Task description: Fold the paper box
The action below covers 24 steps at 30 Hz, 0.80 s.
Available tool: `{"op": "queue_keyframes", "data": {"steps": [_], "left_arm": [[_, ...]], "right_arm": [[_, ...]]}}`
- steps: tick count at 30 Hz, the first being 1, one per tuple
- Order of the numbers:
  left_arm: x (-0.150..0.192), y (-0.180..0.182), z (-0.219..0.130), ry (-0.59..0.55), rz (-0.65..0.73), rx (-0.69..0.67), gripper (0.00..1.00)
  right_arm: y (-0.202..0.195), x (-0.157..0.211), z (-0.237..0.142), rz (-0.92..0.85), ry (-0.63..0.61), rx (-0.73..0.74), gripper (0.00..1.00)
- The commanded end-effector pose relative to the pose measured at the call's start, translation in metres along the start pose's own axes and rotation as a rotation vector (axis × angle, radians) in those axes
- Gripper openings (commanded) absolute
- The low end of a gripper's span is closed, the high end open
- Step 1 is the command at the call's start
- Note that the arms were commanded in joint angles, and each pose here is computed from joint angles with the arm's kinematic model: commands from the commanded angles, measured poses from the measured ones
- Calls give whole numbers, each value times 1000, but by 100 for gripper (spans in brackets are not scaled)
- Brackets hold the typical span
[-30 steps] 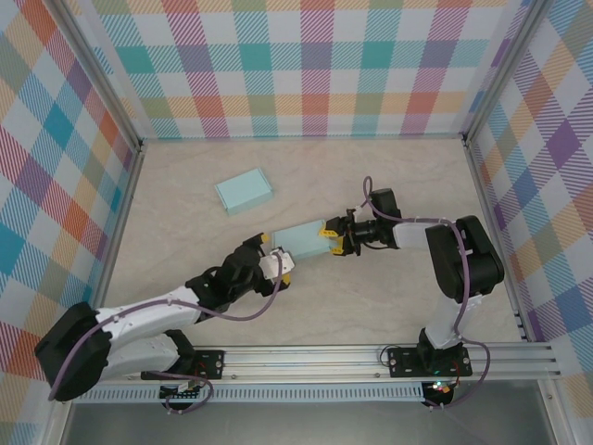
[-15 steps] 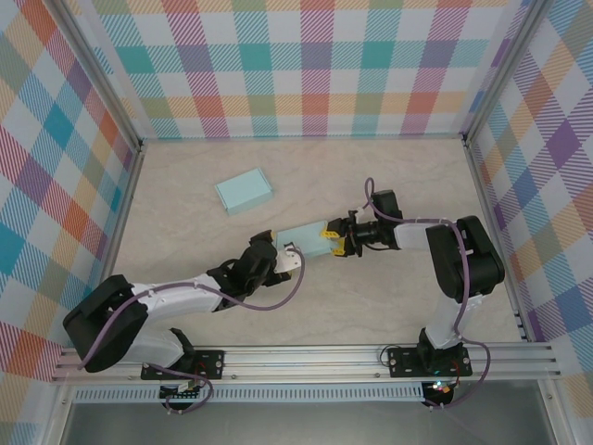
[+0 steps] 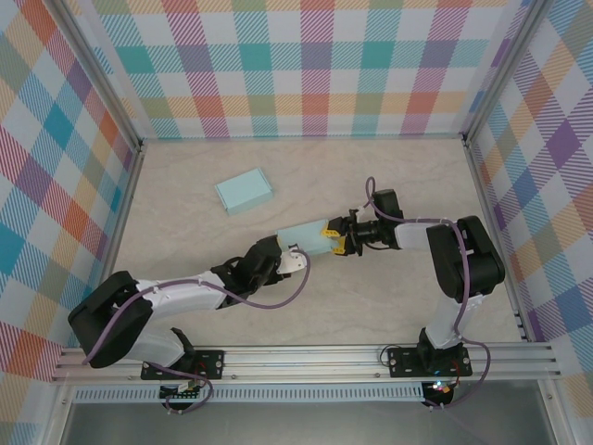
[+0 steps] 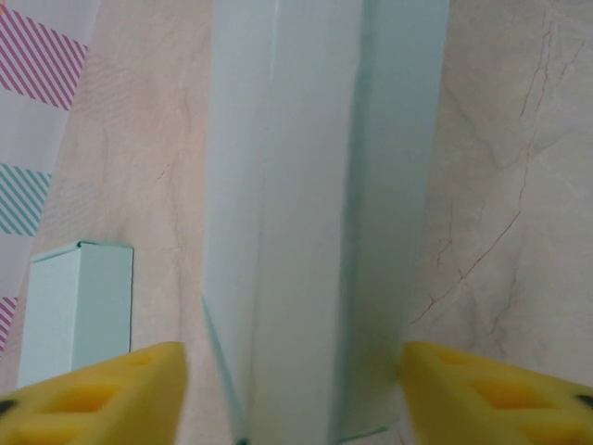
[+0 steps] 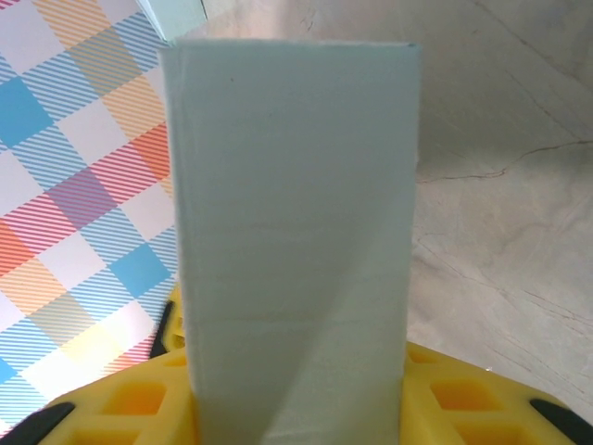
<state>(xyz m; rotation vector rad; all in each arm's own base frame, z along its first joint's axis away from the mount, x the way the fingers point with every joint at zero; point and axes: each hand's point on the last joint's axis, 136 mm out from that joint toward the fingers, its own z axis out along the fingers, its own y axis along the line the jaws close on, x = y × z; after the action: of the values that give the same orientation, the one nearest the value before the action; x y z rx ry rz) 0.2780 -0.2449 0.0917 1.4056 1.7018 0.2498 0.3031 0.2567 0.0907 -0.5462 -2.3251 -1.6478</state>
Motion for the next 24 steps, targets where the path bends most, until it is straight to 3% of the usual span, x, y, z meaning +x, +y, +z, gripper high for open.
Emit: {"op": "queue_keyframes", "data": {"steps": [1,15,24], "left_arm": [[-19,5,-13,-79,-7,9,100],[-4,16,9,24,-1,-99,97],[-18,30,1,-24,-41,-141,69]], "right_arm": [[6,16,-1,8,52,-17,40],[16,24,-7,-14,46,-23,41],[9,25,-7,-5,47,-12,41]]}}
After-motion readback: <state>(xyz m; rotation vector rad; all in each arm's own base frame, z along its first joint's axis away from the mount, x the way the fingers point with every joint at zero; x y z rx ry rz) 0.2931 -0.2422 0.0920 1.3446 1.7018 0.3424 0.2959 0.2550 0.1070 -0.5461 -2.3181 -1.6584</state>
